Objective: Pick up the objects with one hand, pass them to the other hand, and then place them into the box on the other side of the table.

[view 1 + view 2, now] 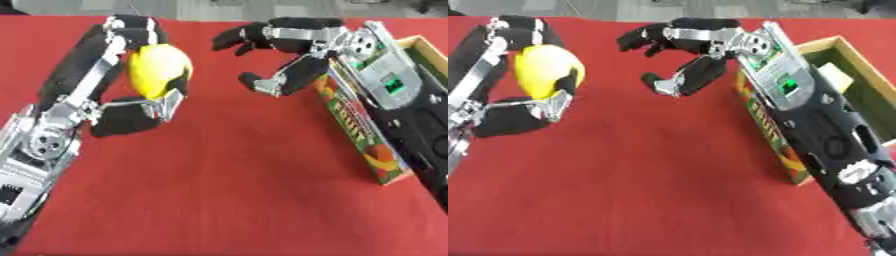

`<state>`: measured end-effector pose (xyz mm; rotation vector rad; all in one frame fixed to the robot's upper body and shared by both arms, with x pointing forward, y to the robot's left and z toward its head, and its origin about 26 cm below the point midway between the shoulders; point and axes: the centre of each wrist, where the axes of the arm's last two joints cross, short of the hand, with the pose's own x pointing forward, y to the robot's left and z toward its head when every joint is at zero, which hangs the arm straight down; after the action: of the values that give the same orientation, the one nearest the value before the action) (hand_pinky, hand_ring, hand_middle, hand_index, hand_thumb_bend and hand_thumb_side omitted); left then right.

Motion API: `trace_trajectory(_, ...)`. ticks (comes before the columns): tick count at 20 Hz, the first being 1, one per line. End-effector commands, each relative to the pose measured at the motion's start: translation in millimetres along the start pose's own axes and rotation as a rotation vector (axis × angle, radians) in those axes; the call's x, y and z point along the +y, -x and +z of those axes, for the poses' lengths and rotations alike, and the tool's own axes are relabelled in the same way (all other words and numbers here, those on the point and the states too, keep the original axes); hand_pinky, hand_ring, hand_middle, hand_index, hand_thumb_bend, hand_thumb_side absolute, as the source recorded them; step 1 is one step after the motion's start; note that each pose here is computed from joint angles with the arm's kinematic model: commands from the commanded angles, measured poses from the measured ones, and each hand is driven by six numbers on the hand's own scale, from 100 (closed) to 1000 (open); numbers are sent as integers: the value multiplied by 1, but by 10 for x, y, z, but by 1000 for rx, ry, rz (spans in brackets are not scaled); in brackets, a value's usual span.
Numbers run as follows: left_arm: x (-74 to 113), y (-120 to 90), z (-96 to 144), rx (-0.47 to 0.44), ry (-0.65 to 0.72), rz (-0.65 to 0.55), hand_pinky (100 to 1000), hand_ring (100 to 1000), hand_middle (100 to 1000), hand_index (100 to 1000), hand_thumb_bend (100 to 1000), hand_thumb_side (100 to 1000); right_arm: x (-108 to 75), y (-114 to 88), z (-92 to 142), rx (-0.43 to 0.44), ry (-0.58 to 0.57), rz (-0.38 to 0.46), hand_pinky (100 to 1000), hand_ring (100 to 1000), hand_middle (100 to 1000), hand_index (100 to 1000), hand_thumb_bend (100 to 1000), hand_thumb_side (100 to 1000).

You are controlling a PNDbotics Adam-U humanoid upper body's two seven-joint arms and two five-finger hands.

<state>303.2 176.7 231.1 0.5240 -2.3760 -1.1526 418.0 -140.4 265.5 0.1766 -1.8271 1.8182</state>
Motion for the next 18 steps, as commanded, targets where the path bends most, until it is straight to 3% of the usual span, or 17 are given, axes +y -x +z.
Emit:
trace_trajectory(1, 32, -78, -42, -62, -8, -40, 664, 570, 517, 550, 100, 226, -89, -70, -15, -15, -18, 10, 939, 1000, 925, 985, 100, 384)
trace_trajectory(7, -4, -140, -100, -128, 14, -86, 670, 581, 525, 549, 100, 162, -74, -104, -61, -35, -71, -21, 942, 1000, 922, 986, 100, 459)
trace_trajectory(14, -39, -134, -121, -148, 24, -127, 673, 587, 530, 549, 100, 121, -21, -215, -135, -64, -138, -77, 946, 1000, 915, 996, 100, 705)
trace_trajectory(18, -41, -138, -141, -165, 22, -154, 676, 591, 534, 548, 100, 100, 32, -260, -190, -67, -169, -112, 951, 1000, 913, 1000, 100, 795)
